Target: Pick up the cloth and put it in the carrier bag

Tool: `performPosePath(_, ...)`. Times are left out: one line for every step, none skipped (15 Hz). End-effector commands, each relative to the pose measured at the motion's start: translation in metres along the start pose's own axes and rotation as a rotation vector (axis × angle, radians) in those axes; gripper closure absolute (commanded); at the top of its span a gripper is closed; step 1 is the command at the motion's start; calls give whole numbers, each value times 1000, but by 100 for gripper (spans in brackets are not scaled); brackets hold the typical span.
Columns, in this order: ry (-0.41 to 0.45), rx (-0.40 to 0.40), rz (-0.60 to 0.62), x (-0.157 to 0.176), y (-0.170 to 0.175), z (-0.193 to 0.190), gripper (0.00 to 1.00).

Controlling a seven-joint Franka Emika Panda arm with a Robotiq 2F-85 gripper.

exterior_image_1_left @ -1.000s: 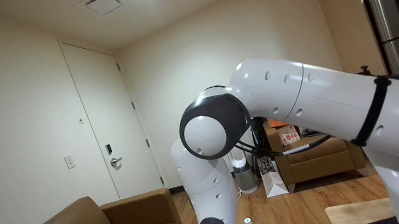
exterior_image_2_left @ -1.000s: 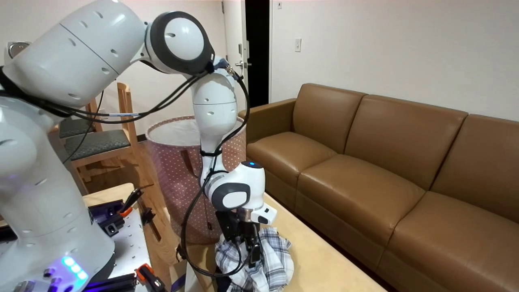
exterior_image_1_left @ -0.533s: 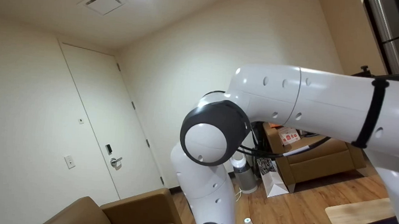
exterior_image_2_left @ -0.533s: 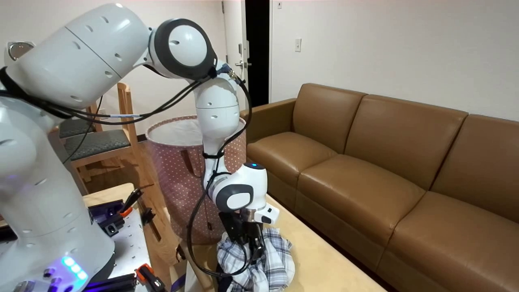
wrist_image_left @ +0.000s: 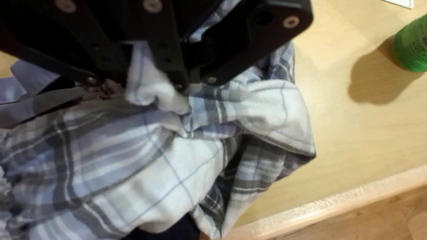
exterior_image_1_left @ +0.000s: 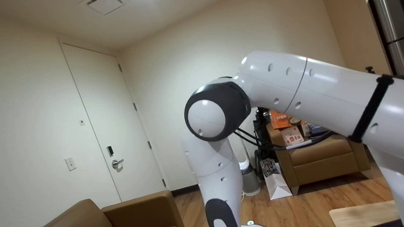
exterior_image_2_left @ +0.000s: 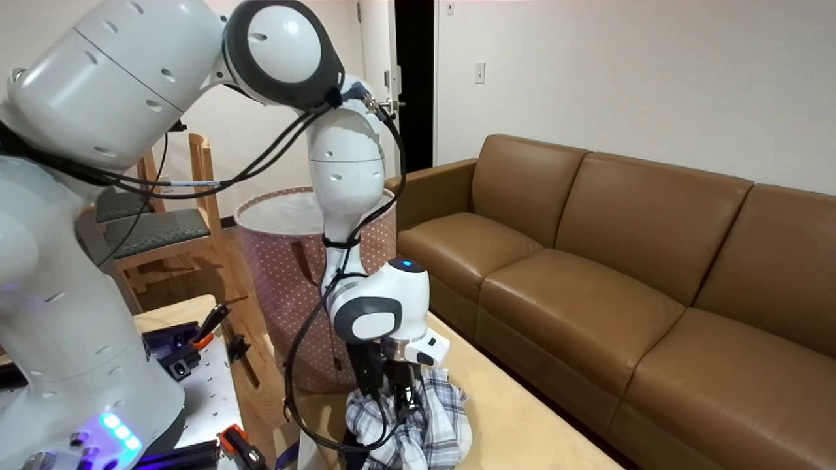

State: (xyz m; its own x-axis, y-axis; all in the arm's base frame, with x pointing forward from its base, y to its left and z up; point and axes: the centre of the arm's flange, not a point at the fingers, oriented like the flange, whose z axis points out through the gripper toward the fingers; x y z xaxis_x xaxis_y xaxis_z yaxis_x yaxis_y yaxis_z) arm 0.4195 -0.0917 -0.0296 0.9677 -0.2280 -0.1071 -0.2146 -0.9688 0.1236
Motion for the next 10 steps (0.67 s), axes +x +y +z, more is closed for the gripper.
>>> performPosePath(34, 9, 22, -46, 35, -68, 91)
performPosePath(52, -2, 33, -53, 41, -82, 91)
performPosePath(66, -9, 47, -60, 44, -97, 91)
performPosePath(94, -36, 61, -66, 46, -114, 92)
performPosePath(119, -49, 67, -72, 48, -130, 91)
performPosePath(160, -77, 63, -75, 48, -147, 92)
performPosePath(187, -96, 55, -79, 48, -164, 92)
performPosePath(236, -129, 47, -82, 46, -181, 92)
performPosePath(278, -147, 47, -85, 45, -196, 92)
performPosePath(322, -169, 39, -89, 45, -208, 91)
